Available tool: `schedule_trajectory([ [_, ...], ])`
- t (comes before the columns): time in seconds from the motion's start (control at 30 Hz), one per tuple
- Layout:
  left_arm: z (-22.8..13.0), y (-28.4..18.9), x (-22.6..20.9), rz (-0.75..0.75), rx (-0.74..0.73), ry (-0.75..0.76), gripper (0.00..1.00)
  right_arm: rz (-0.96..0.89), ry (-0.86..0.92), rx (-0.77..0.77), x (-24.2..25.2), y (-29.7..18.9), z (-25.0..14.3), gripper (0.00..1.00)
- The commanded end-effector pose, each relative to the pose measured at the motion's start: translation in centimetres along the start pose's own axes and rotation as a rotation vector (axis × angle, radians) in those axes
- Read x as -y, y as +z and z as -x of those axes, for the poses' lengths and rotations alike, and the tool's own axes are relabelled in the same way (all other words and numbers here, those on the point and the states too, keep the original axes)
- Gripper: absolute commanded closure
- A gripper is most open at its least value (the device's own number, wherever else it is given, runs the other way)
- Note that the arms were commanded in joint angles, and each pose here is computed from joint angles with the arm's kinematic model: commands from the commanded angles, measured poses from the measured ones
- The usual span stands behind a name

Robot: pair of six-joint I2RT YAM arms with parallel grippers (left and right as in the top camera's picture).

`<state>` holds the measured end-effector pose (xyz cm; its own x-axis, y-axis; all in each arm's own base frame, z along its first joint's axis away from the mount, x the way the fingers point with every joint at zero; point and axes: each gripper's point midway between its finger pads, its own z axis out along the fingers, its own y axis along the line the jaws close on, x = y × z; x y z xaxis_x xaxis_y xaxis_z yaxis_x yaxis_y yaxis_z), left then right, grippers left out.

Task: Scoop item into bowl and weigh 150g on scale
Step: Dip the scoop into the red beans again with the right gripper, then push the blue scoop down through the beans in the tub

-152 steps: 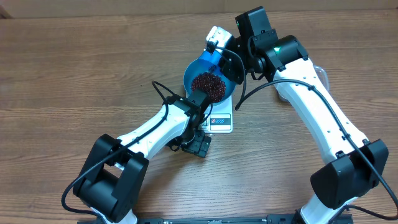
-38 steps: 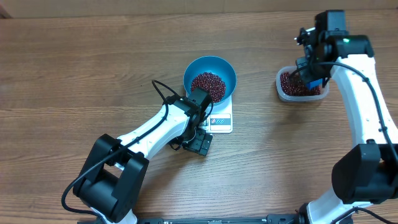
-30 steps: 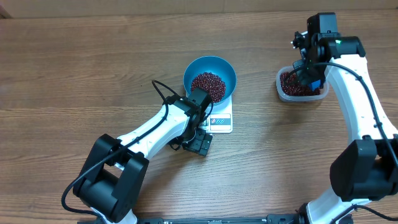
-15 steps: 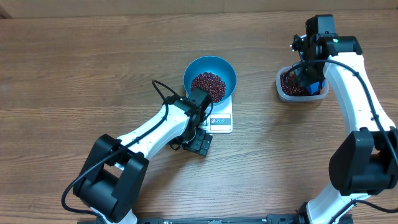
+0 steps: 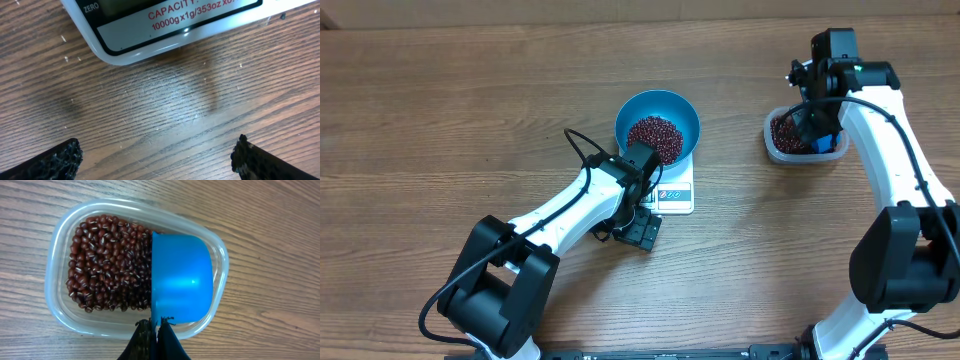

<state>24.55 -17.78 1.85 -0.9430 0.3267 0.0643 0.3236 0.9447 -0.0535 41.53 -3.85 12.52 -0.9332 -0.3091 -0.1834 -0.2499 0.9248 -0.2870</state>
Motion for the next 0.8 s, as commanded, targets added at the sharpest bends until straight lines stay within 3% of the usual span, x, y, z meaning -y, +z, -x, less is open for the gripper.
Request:
schedule_trajectory([
  [0.0, 0.23, -0.05, 0.04, 0.000, 0.001, 0.016, 0.00, 0.001, 0.018, -0.024, 0.48, 1.07, -1.00, 0.96],
  [0.2, 0.23, -0.05, 0.05, 0.000, 0.002, 0.016, 0.00, 0.013, 0.021, -0.018, 0.36, 1.13, -0.93, 0.86],
  [0.77, 0.20, -0.05, 0.03, 0.001, 0.000, 0.016, 0.00, 0.027, 0.024, -0.003, 0.18, 1.20, -0.59, 0.87],
])
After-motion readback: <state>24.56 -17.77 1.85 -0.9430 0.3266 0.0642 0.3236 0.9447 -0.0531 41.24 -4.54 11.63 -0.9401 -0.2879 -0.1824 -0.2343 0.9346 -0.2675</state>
